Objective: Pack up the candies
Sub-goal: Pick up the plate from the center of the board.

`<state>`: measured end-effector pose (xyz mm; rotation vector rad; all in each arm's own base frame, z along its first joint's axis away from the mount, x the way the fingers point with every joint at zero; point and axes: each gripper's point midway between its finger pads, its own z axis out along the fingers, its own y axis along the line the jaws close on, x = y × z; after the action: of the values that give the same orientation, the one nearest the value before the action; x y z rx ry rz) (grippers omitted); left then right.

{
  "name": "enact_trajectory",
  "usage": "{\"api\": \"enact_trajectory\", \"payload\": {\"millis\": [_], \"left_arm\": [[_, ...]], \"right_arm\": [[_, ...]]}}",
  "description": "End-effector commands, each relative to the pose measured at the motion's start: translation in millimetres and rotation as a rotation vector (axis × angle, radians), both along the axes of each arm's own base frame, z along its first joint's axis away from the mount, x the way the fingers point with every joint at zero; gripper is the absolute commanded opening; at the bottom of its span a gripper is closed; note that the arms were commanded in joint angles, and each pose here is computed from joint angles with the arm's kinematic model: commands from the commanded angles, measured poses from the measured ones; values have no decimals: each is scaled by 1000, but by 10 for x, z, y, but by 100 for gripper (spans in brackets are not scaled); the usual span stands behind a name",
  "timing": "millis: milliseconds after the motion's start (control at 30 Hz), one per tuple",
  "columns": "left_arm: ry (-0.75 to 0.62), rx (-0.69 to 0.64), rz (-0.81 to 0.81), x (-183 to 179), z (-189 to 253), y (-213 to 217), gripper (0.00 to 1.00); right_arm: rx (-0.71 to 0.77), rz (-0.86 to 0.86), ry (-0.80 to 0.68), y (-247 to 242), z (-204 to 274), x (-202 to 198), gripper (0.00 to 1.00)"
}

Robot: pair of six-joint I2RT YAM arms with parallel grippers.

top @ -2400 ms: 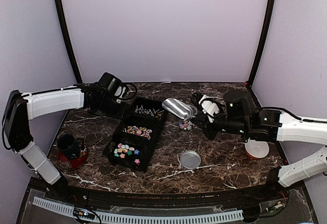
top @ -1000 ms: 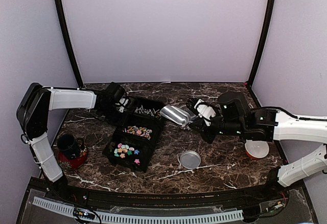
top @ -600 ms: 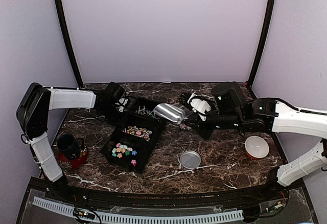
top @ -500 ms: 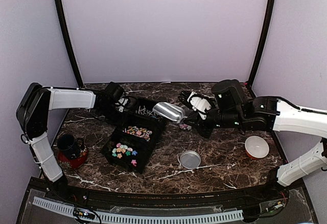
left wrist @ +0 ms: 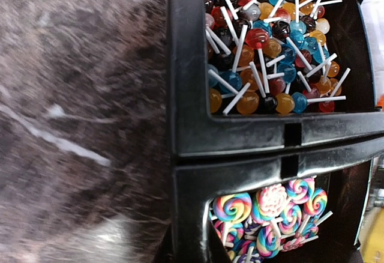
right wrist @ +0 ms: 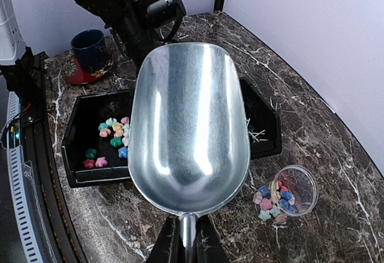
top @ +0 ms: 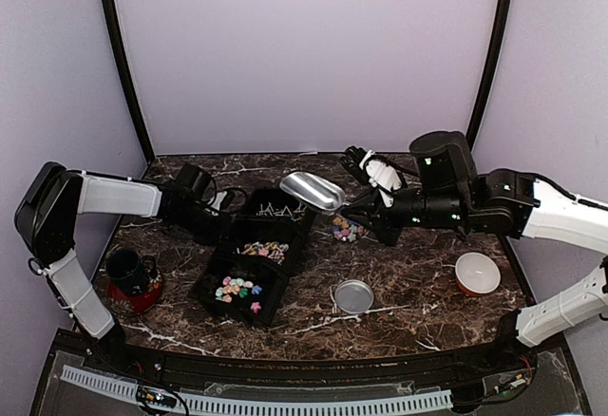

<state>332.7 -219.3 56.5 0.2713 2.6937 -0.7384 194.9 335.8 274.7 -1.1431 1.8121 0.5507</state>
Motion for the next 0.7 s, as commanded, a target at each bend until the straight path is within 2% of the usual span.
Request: {"api": "enact_trajectory", "payload": {"millis": [0, 133, 233, 333, 500, 600, 667], "left_arm": [[-109, -373, -50, 51, 793, -378, 0], [-88, -578, -58, -82, 888, -482, 0], [-33, -627, -43, -141, 741, -504, 0], [12, -640, -35, -172, 604, -515, 0], [-22, -660, -49, -156, 684, -524, 0], [-54, -620, -51, -124, 738, -495, 0], [-77, -531, -39, -65, 732, -442, 0]], "right_arm": [[159, 30, -32, 53, 487, -87, 0], [193, 38, -36, 39, 556, -119, 0], [195, 38, -36, 42, 551, -119, 0], [185, 36, -28, 50, 514, -112, 0], [171, 34, -15, 36, 472, -122, 0], [152, 18, -17, 9, 464, -99, 0], [109, 11, -8, -2, 455, -82, 0]]}}
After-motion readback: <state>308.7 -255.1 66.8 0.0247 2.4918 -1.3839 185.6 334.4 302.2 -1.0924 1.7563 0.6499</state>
